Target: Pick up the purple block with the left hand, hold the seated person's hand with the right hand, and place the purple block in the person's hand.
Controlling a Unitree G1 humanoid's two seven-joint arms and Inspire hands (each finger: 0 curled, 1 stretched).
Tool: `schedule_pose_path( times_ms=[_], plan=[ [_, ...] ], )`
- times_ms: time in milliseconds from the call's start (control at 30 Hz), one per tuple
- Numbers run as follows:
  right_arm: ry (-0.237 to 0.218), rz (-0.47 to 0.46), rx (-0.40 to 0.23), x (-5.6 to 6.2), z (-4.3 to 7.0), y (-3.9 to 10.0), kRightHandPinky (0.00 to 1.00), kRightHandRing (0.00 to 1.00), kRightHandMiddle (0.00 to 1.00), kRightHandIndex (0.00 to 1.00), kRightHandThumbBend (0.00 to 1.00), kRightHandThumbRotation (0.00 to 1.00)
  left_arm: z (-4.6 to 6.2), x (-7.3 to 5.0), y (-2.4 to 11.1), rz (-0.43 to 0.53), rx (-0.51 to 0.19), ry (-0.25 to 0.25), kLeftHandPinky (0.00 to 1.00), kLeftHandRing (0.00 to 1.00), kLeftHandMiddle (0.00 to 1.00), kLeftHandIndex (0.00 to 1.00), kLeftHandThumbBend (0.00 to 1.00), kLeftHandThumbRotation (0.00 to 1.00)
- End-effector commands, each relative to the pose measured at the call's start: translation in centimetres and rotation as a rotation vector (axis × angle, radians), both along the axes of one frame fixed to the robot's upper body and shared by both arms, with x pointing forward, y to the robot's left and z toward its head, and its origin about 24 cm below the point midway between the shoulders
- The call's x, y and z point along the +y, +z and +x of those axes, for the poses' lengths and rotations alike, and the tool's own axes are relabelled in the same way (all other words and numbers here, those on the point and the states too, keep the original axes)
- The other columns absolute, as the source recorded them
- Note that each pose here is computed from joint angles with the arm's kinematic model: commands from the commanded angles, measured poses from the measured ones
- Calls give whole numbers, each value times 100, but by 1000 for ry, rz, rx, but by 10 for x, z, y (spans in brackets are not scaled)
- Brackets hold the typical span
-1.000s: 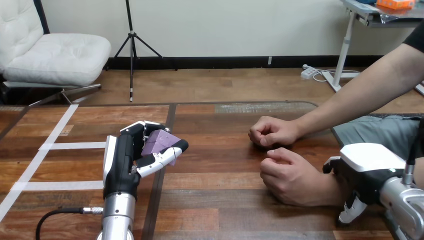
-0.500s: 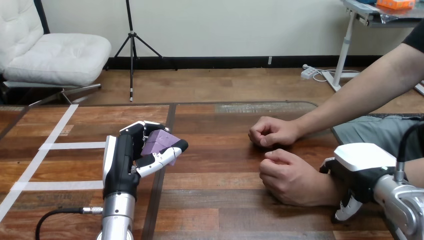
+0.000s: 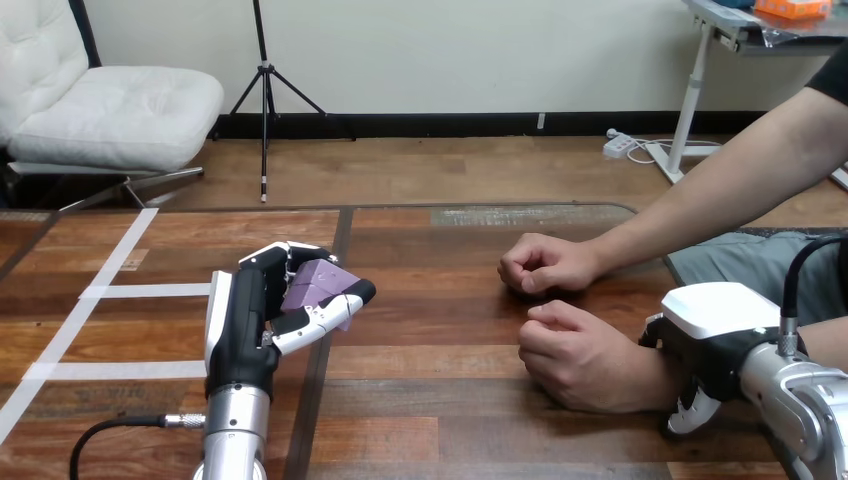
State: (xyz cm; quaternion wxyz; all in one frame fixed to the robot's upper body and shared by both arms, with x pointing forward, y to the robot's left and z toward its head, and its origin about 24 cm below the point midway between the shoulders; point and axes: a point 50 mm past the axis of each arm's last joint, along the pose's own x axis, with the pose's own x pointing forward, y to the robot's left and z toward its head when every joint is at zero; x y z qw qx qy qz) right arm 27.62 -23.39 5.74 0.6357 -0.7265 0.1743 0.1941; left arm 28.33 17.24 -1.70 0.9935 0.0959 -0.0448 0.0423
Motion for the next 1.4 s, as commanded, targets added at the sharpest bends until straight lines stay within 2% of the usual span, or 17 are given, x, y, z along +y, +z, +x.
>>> schedule_pose_path(
  times_ms=[0, 467, 733, 767, 933, 1233, 1367],
  plan=[
    [-4, -27, -19, -1, 9, 5, 58, 65, 69, 72, 78, 6, 17, 2, 24, 9, -105, 0, 28, 35, 45, 46, 72, 0],
    [-30, -28, -2, -5, 10, 0, 53, 63, 66, 69, 80, 4, 16, 3, 23, -1, -98, -1, 28, 35, 45, 46, 72, 0],
    [-37, -34, 2, -5, 10, -2, 50, 62, 66, 69, 77, 1, 16, 3, 23, 5, -97, -1, 28, 35, 45, 46, 72, 0],
    [-46, -46, 16, -6, 11, -3, 50, 62, 66, 69, 74, 0, 16, 3, 23, 5, -97, -2, 28, 35, 45, 46, 72, 0],
    [-75, -54, 42, -7, 12, -5, 49, 63, 68, 73, 74, 2, 16, 4, 23, 2, -94, 0, 28, 35, 45, 46, 73, 0],
    [-94, -47, 34, -8, 12, -8, 33, 45, 55, 73, 74, 0, 15, 4, 23, 12, -98, -1, 28, 34, 45, 46, 73, 0],
    [-99, -37, 23, -9, 11, -9, 26, 37, 49, 70, 76, 0, 15, 4, 23, 13, -99, -1, 28, 35, 45, 46, 72, 0]
  ],
)
